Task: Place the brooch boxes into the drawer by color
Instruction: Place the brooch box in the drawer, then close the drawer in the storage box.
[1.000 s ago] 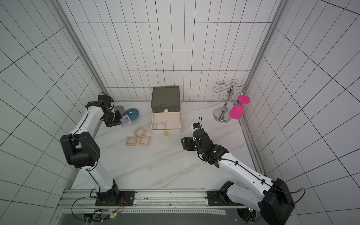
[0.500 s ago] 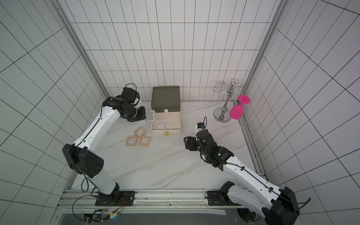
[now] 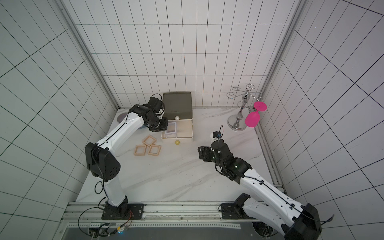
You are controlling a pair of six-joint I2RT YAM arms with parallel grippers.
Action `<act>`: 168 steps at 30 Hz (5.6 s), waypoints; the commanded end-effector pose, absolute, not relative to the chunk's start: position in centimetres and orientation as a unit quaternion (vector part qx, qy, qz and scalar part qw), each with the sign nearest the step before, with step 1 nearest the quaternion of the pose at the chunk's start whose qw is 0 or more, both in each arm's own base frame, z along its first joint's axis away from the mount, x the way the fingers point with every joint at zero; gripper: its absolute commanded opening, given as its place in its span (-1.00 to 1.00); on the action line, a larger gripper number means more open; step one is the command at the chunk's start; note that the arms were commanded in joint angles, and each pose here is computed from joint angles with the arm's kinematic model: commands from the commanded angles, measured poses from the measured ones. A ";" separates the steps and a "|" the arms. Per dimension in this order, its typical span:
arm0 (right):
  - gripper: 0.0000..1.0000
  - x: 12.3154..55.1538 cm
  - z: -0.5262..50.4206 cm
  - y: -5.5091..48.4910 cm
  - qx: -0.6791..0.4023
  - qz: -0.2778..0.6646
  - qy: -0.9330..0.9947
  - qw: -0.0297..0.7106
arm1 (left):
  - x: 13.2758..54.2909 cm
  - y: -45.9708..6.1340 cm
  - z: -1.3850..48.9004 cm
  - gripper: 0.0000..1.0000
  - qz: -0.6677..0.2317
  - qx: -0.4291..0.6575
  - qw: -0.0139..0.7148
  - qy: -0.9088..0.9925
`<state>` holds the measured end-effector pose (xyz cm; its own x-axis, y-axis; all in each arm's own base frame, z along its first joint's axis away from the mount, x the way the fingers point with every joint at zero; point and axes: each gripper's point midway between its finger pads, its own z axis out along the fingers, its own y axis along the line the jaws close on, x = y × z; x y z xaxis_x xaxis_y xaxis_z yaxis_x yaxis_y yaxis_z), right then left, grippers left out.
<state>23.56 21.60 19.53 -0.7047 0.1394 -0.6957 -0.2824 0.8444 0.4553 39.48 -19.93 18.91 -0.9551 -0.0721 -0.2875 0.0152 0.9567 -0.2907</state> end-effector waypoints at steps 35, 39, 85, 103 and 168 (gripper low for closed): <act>0.43 23.5 17.7 21.6 -0.035 0.264 0.891 0.368 | 42.5 -19.1 16.5 -0.17 -0.100 -0.018 0.157 0.982; 0.44 23.6 17.8 21.8 -0.040 0.262 0.890 0.370 | 42.8 -19.2 20.2 -0.10 -0.136 -0.026 0.195 0.971; -1.00 38.9 16.7 34.7 -0.111 0.281 0.884 0.357 | 33.2 -0.5 17.8 -0.04 -0.227 -0.238 0.248 0.911; -1.00 40.1 21.2 34.4 -0.097 0.386 0.833 0.384 | 33.3 -0.8 17.1 -0.04 -0.232 -0.228 0.243 0.914; -0.12 42.5 15.3 34.7 0.068 0.586 0.743 0.316 | 33.3 -1.1 15.9 -0.03 -0.242 -0.234 0.227 0.914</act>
